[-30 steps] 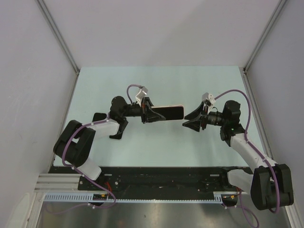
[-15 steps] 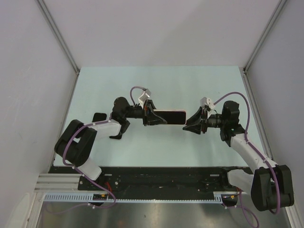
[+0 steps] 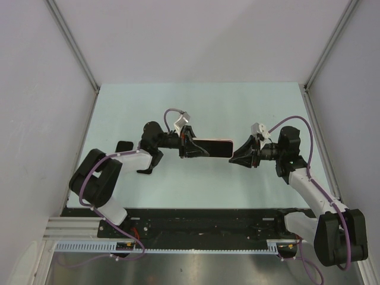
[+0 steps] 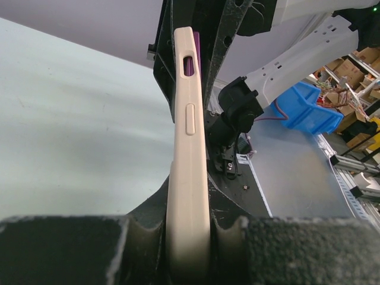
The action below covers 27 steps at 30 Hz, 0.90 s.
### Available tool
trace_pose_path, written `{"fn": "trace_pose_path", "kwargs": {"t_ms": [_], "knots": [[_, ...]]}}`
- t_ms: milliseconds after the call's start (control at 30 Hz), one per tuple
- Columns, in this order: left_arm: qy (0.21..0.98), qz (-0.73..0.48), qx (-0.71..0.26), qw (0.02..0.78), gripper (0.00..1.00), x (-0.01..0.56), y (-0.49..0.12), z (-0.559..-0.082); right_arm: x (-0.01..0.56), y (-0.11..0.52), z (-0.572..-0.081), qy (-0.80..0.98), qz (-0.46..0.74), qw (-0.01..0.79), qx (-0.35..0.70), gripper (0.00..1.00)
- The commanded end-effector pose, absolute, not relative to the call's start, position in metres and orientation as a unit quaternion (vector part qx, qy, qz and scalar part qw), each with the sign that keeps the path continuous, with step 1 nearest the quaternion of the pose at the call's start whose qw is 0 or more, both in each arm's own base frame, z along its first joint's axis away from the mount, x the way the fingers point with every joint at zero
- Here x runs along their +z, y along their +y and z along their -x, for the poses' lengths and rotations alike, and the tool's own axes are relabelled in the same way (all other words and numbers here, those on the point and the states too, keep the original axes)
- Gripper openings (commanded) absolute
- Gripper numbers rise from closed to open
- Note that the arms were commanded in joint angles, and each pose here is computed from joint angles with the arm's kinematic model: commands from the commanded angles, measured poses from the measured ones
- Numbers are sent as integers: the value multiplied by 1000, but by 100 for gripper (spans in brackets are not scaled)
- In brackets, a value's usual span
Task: Take the phone out of the phone case
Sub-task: Remove the phone case from the phone.
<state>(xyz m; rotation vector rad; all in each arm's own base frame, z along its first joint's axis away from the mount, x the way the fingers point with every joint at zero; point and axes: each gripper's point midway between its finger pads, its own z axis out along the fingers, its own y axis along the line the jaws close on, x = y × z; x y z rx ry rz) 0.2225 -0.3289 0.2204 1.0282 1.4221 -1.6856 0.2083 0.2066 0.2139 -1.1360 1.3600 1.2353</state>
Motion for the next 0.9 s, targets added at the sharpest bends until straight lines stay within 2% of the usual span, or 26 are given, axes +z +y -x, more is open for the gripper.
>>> {"fn": "trace_pose_path", "kwargs": {"t_ms": [0,233,500,867], "knots": [[517,-414,-648,376,0,242,-336,-226,235,210,-208,518,495,494,494,27],[516,-415,-648,376,0,243,-336,-226,234,210,-208,516,498,495,491,24],[515,-419,-653,365,1,242,-336,-223,228,209,-207,498,521,508,471,17],[493,-459,-671,309,0,242,-342,-194,220,209,-213,486,541,526,440,7]]}}
